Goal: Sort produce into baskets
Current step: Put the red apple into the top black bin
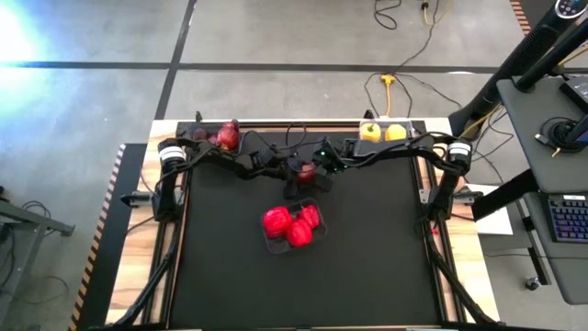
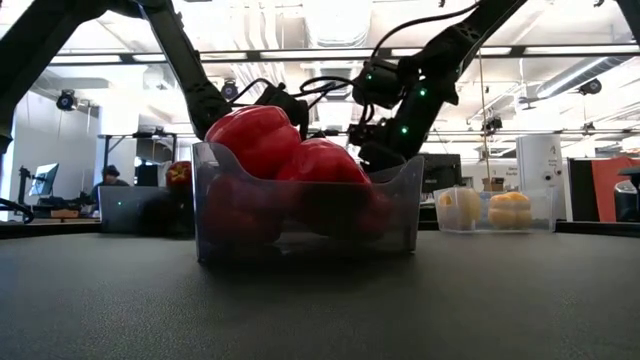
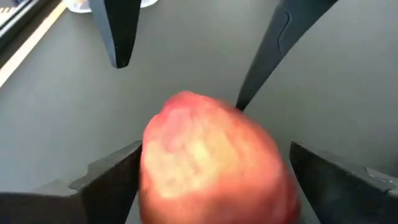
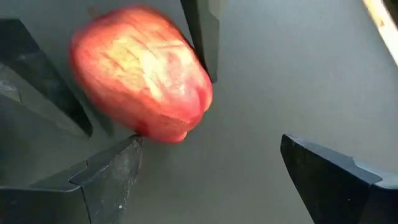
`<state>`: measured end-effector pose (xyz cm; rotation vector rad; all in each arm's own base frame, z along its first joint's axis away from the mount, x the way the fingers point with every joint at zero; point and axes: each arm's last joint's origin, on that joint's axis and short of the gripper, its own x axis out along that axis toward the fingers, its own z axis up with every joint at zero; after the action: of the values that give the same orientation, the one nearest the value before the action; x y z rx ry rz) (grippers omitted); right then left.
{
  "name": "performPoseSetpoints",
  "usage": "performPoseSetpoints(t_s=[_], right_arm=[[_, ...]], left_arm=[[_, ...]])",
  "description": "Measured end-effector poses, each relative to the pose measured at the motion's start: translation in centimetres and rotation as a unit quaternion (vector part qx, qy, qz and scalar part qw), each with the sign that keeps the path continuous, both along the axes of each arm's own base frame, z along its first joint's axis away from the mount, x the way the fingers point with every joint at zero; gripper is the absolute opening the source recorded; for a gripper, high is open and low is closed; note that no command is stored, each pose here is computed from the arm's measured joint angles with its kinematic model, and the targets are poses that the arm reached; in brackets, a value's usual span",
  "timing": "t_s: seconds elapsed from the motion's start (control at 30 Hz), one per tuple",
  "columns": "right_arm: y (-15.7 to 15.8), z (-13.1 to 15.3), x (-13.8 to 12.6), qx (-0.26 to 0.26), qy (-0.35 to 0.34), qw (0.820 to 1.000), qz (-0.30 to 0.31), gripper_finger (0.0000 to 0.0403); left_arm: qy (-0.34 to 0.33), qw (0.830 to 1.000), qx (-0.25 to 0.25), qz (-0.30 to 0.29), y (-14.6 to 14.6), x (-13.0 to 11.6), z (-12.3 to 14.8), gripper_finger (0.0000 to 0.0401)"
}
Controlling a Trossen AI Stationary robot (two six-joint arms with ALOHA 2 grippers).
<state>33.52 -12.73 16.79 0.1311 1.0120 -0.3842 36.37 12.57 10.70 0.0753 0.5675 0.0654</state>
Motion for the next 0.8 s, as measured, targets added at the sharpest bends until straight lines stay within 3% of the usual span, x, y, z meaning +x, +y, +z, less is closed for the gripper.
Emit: performPoseSetpoints(t_s=[0.1,0.27,0.47,0.6,0.7,0.8], right_arm=[[0.0,-0.1,-0.1,0.002,0.004,1.000,0.000,0.0372],[0.3,0.4,-0.5,0.003,0.037,0.999,0.000,0.0372],[1.4,4.6,-1.4,-0.067,0.118,0.990,-0.029,0.0372],[2.7,7.2,-2.2,-0.123,0.107,0.986,-0.042,0.0372],[3.0,8.0,-2.7,-0.130,0.080,0.987,-0.052,0.0372],[3.1,7.9,-2.9,-0.132,0.069,0.987,-0.051,0.0372]], left_arm=[[-0.003,1.000,-0.002,0.004,0.0,0.0,0.1,0.0352],[-0.006,0.999,0.015,0.032,0.2,0.1,0.6,0.0271],[0.025,0.995,0.055,0.083,0.4,-1.2,3.2,0.0264],[0.038,0.984,0.102,0.140,0.0,-3.9,7.0,0.0264],[0.017,0.973,0.137,0.183,-0.9,-6.9,9.5,0.0264],[0.016,0.945,0.187,0.268,-1.8,-10.9,11.5,0.0264]])
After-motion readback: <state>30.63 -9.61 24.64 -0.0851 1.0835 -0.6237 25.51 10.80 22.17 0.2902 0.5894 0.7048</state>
